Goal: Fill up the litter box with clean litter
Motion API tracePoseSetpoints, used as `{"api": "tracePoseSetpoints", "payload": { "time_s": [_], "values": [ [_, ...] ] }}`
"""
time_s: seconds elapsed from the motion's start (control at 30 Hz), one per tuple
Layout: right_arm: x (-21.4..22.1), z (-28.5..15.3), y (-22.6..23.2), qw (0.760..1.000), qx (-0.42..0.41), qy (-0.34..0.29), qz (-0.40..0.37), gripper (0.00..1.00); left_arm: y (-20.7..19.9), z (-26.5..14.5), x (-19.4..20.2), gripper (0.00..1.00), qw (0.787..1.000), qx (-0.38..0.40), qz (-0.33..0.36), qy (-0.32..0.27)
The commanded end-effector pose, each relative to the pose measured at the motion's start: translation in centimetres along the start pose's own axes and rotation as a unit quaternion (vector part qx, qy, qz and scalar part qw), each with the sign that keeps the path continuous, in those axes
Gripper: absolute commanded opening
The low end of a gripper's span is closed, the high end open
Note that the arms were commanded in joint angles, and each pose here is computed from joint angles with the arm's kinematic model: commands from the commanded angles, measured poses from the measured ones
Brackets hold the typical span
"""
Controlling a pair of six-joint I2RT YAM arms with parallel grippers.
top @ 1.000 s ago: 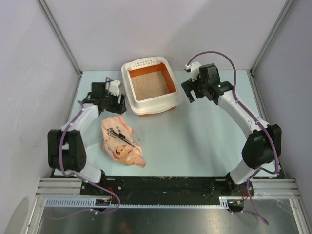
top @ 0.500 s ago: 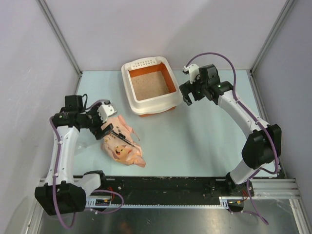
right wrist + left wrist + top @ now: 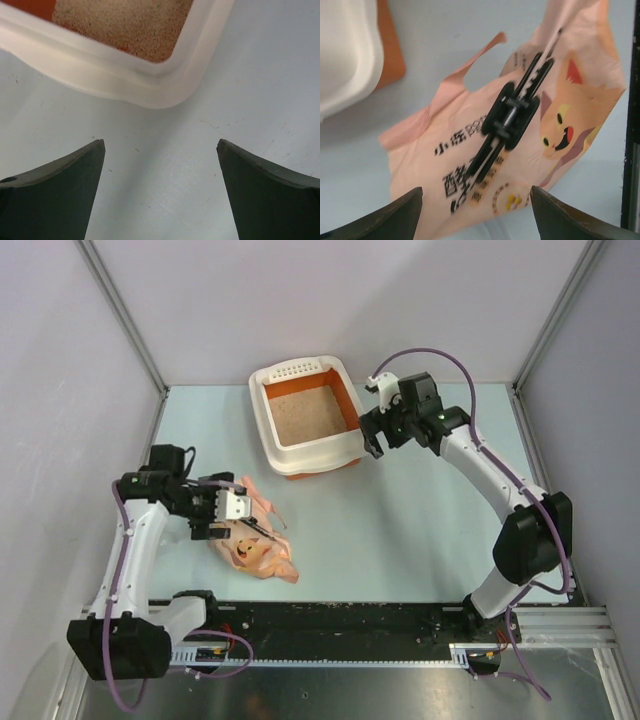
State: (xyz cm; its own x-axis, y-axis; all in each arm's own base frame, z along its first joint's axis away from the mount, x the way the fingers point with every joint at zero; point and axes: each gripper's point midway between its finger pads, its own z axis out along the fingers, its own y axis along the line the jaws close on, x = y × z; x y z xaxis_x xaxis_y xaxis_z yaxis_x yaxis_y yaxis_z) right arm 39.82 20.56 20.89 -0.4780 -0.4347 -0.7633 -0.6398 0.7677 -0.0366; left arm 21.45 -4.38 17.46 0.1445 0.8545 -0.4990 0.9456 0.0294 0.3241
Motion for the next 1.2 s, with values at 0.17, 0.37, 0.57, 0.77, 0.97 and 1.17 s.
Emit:
{"api": "tracePoseSetpoints", "payload": {
  "time_s": [0.17,0.37,0.57,0.77,0.97,1.17],
  "values": [
    [-8.8,2.9,-2.5,0.991,0.062,-0.094,0.077,1.00,-0.7,3.9,-2.8,0.85,0.993,0.066,0.086,-0.055],
    [-10.2,9.7,-3.1,0.991,0.099,-0.084,0.044,1.00,-2.6,4.8,-1.4,0.77,0.992,0.085,0.091,-0.036],
    [-7.6,15.9,-4.5,0.988,0.144,-0.040,0.050,0.99,-4.0,5.0,-1.3,0.66,0.993,0.082,0.074,-0.036],
    [-5.0,17.6,-6.4,0.977,0.194,-0.007,0.084,0.74,-4.9,5.1,-1.6,0.51,0.995,0.078,0.049,-0.047],
    [-1.9,15.3,-8.4,0.958,0.262,0.030,0.113,0.63,-4.6,5.3,-2.5,0.46,0.995,0.070,0.020,-0.066],
    [0.2,11.8,-10.4,0.945,0.286,0.051,0.151,0.44,-3.7,5.4,-3.3,0.43,0.995,0.064,0.013,-0.081]
  ]
}}
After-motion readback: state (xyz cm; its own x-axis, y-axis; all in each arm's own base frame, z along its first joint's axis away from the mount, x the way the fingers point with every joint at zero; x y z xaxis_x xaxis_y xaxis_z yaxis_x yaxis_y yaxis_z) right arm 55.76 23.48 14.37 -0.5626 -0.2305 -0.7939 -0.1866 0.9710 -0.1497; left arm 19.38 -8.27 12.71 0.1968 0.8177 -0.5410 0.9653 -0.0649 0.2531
